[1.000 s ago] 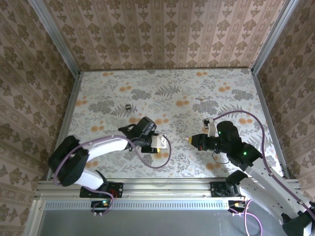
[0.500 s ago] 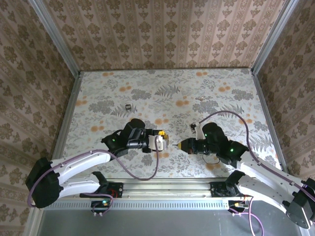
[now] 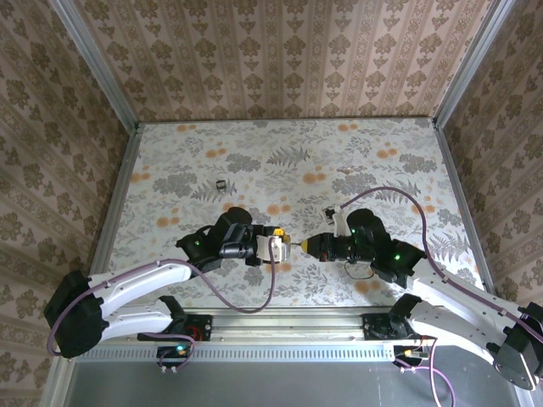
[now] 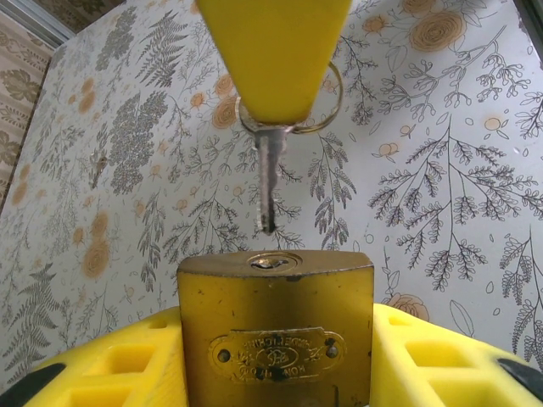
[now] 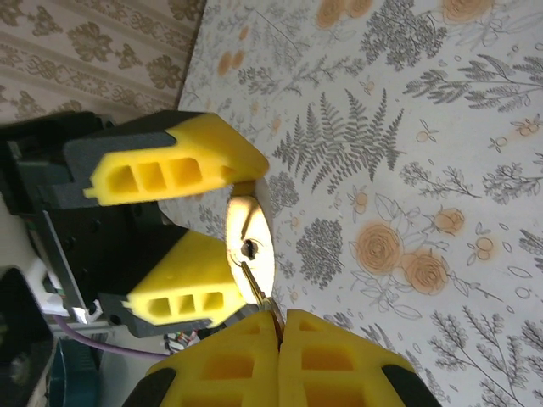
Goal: Unlock with the key
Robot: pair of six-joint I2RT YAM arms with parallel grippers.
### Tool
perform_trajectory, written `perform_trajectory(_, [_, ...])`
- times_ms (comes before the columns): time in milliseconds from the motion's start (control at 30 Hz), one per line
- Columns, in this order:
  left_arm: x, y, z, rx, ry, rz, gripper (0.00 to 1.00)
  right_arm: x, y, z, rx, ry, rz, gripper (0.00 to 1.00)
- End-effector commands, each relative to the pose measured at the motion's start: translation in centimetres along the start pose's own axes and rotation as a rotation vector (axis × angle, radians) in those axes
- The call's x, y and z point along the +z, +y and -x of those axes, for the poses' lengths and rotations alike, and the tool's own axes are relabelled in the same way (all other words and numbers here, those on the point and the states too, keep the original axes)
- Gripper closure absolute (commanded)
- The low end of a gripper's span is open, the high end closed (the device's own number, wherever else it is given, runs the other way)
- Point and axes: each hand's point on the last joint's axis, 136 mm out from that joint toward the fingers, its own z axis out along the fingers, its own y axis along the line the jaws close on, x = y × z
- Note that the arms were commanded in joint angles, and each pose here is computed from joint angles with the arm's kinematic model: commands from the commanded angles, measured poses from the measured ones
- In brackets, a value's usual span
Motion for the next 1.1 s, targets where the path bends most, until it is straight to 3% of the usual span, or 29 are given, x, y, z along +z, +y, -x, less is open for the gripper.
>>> perform_trajectory(0, [-0.2, 0.8, 1.5, 0.005, -0.041, 0.022, 0.78, 0.0, 1.0, 0.6, -0.008, -0.023, 0.035, 1.0])
perform_trajectory(1067, [-0.1, 0.5, 1.7, -0.01, -0.048, -0.003, 0.79, 1.4, -0.1, -0.4, -0.013, 0.035, 0.002, 1.0])
